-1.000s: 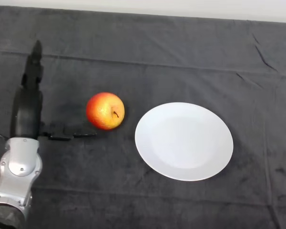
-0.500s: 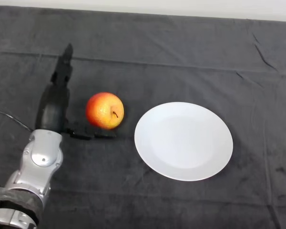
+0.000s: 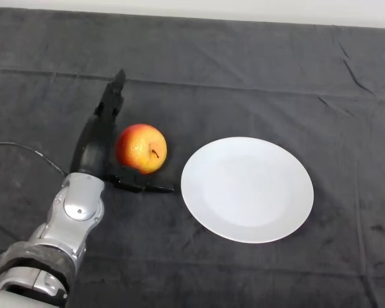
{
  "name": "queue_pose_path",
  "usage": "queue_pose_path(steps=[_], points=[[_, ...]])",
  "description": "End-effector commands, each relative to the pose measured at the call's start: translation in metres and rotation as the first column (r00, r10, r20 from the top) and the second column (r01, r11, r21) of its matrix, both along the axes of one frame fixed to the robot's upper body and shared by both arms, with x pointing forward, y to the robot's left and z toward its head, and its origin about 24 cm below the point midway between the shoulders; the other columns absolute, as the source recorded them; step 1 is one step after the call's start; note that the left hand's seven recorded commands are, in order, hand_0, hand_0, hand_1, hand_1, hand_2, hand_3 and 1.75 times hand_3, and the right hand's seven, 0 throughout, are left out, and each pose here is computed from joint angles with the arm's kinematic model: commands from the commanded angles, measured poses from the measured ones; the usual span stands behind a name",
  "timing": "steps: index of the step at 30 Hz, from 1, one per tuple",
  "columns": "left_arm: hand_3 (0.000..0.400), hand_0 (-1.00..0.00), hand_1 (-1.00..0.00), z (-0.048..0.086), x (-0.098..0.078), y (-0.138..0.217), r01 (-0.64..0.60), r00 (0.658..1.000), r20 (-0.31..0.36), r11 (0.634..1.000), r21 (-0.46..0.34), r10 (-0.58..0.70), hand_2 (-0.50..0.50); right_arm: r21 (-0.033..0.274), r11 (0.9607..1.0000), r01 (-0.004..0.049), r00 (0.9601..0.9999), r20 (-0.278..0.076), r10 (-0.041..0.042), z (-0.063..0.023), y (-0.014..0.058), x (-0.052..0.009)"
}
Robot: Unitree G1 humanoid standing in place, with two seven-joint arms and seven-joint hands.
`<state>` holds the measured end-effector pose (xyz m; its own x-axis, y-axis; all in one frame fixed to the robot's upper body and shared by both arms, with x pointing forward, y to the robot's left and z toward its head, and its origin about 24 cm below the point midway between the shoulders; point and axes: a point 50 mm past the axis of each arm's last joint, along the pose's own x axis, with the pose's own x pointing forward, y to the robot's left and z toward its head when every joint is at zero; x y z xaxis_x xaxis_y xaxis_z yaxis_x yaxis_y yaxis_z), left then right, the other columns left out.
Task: Move the apple to the plate
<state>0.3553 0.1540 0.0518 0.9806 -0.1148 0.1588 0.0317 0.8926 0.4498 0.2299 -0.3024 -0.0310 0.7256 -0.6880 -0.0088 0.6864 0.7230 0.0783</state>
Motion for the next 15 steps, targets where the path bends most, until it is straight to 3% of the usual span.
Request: queue_pose_path(steps=[1, 15], points=[[0.000, 0.00, 0.00, 0.0135, 0.0101, -0.0139, 0.050, 0.999, 0.018, 0.998, 0.029, -0.050, 0.00, 0.203, 0.9780, 0.0455, 0.9637, -0.267, 0.0107, -0.0577, 0.0327, -0.0488], [0.000, 0.00, 0.00, 0.0111, 0.0140, -0.0114, 0.036, 0.999, -0.034, 0.998, 0.057, -0.034, 0.00, 0.204, 0.9780, 0.0455, 0.9637, -0.267, 0.0107, -0.0576, 0.0328, -0.0489]])
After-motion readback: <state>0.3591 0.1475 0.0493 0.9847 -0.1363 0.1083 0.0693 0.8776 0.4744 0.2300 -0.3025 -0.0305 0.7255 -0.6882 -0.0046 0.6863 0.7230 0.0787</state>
